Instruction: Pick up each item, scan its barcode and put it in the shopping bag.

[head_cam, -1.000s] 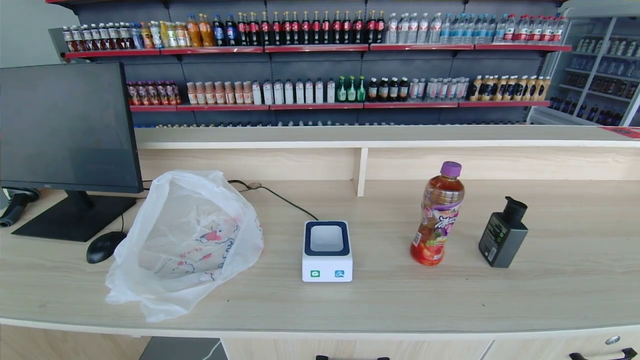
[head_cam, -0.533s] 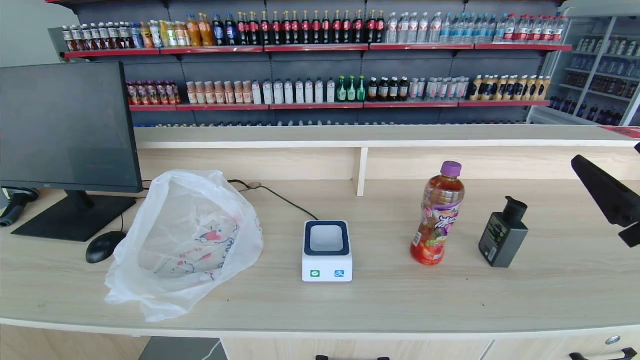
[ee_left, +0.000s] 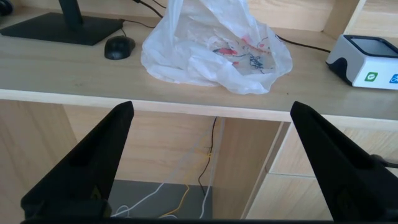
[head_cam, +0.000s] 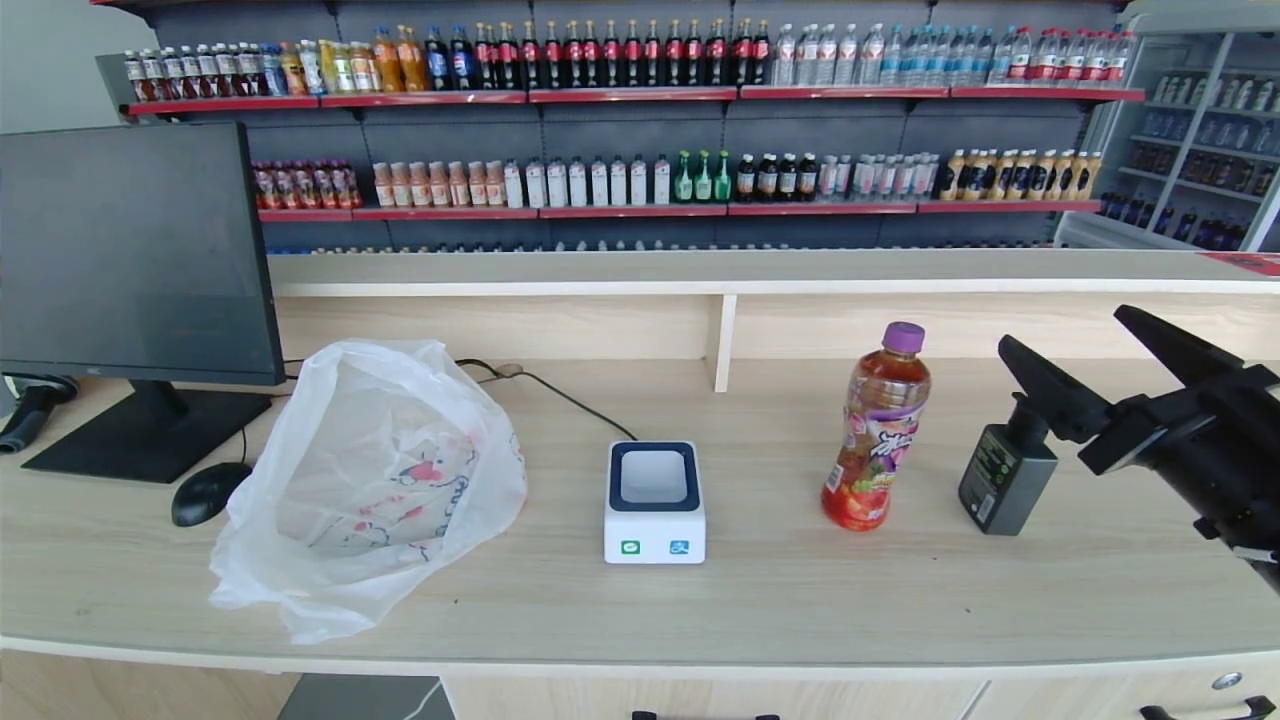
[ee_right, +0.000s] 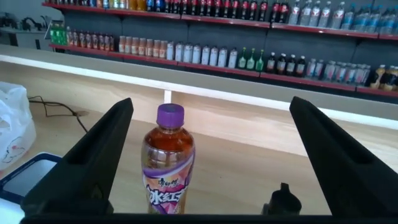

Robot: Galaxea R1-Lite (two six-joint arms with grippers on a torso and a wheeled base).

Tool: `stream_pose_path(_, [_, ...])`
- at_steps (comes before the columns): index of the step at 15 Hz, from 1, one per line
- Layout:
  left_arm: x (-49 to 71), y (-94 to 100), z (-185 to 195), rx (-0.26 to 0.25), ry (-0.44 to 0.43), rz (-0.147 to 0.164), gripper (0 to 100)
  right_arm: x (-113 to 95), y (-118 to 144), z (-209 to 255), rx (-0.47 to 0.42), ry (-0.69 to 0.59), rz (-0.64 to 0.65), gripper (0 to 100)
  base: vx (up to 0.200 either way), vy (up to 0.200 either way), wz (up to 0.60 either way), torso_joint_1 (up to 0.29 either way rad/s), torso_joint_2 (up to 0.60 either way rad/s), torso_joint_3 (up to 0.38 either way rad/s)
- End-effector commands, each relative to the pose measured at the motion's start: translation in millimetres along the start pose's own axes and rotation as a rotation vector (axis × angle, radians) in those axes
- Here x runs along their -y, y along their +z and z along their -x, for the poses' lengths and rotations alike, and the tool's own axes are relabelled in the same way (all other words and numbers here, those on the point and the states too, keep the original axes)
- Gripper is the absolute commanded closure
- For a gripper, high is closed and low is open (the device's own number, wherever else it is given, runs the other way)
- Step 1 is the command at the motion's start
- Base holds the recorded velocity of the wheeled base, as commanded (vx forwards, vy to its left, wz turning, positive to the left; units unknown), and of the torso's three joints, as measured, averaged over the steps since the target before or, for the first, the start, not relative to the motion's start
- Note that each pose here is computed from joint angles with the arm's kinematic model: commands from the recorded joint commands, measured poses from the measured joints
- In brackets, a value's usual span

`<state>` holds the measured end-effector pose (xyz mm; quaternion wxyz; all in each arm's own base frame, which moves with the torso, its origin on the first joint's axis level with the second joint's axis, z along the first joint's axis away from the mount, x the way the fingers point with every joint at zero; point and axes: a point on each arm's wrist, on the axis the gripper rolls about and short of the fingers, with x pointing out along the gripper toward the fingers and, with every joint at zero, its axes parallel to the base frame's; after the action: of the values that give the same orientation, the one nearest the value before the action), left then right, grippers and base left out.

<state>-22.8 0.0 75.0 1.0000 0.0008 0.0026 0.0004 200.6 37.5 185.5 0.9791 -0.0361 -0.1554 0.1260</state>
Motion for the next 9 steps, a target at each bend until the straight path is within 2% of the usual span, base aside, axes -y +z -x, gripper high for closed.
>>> stream_pose_path(1, [0.0, 0.0, 0.0, 0.001, -0.001, 0.000, 0, -1.9, -11.9, 1.3, -0.055, 0.009, -0.014, 0, 0.000, 0.000, 0.00, 0.000, 0.00, 0.000])
stream_pose_path(7, [0.0, 0.0, 0.0, 0.001, 0.001, 0.000, 0, -4.1, -35.0, -9.9, -0.141, 0.025, -0.039, 0, 0.000, 0.000, 0.00, 0.000, 0.00, 0.000])
stream_pose_path(9, [0.0, 0.0, 0.0, 0.001, -0.001, 0.000, 0, -14.4, -38.8, -9.3, -0.160, 0.068, -0.063, 0, 0.000, 0.000, 0.00, 0.000, 0.00, 0.000])
